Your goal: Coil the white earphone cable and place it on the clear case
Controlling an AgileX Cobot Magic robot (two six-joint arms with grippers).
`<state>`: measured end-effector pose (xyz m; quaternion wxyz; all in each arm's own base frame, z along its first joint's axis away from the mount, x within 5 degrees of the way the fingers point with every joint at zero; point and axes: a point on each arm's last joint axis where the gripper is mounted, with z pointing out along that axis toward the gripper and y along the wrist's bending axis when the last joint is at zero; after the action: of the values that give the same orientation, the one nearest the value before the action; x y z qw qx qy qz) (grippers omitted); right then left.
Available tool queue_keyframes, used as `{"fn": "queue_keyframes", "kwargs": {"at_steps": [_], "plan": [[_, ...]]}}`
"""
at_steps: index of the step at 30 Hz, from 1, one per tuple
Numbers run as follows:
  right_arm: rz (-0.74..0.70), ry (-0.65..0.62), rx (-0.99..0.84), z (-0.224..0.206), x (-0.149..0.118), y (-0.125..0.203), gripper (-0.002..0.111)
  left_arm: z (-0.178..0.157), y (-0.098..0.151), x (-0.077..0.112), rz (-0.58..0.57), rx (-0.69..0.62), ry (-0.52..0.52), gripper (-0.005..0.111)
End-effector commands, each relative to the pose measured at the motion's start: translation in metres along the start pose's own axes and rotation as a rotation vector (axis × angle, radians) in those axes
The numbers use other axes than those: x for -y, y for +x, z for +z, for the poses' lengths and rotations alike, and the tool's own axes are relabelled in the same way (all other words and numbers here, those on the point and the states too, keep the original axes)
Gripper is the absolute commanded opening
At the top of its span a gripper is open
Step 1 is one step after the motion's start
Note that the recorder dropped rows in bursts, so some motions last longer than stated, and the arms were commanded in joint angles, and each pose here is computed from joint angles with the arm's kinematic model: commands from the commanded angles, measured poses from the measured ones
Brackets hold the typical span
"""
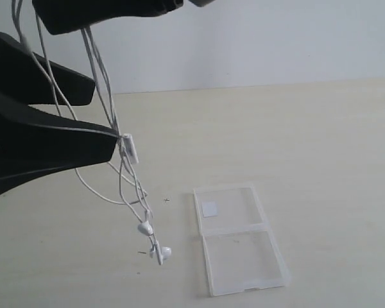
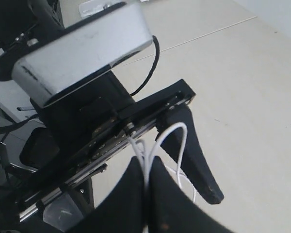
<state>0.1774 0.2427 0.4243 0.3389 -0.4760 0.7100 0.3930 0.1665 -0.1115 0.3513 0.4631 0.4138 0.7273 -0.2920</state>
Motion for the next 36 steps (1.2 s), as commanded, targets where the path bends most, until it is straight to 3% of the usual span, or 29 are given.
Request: {"fn": "queue_keyframes", "kwargs": {"at_steps": [1,11,18,30,31,36], "plan": [[-0.012,0.0,0.054,-0.001,-0.001,-0.007,0.0,0.0,0.0,0.001,-0.011,0.011,0.01,0.077],[-0.003,0.004,0.115,-0.001,-0.001,-0.012,0.0,0.0,-0.002,0.002,-0.024,0.024,0.015,0.075],[0.021,-0.006,0.187,-0.002,-0.001,-0.019,0.0,0.0,-0.001,0.003,-0.026,0.022,0.029,0.057],[0.075,-0.067,0.238,0.004,-0.001,-0.023,0.0,0.0,-0.003,0.003,-0.044,0.044,0.034,0.063],[0.078,-0.068,0.242,0.004,-0.001,-0.023,0.0,0.0,-0.003,0.003,-0.044,0.044,0.034,0.06],[0.069,-0.068,0.23,0.005,-0.002,-0.022,0.0,0.0,-0.004,0.002,-0.044,0.051,0.014,0.025]]}}
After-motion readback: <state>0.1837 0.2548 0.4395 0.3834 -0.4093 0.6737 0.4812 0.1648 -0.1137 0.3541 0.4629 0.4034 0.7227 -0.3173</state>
